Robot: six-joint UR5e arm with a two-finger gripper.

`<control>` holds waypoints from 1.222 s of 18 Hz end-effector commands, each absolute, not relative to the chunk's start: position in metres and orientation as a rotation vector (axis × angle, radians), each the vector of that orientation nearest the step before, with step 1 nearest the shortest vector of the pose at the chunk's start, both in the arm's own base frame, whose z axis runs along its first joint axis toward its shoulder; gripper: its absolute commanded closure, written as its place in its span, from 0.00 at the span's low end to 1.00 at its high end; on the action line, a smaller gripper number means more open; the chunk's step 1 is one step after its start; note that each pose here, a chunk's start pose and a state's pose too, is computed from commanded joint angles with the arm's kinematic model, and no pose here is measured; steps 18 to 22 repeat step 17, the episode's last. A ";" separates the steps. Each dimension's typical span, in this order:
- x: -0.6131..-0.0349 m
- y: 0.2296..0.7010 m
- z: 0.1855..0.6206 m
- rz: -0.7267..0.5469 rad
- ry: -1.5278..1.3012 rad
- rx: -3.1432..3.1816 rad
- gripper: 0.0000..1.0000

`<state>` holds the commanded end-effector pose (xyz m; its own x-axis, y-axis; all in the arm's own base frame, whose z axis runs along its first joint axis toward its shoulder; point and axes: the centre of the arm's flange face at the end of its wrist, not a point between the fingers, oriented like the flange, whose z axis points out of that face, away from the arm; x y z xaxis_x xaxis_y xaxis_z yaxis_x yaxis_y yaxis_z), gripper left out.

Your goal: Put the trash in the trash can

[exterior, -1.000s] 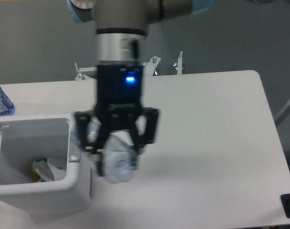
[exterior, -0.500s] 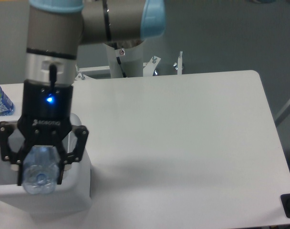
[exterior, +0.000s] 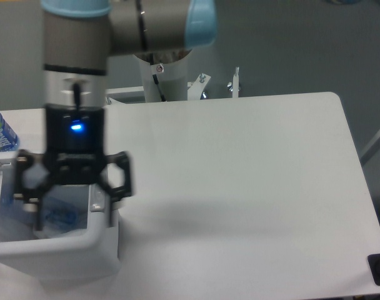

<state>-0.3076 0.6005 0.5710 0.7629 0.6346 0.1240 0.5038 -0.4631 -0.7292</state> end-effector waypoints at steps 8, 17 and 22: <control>-0.403 0.518 0.552 0.450 -0.703 -2.435 0.00; -0.414 0.461 0.535 0.507 -0.329 -2.810 0.00; -0.414 0.461 0.535 0.507 -0.329 -2.810 0.00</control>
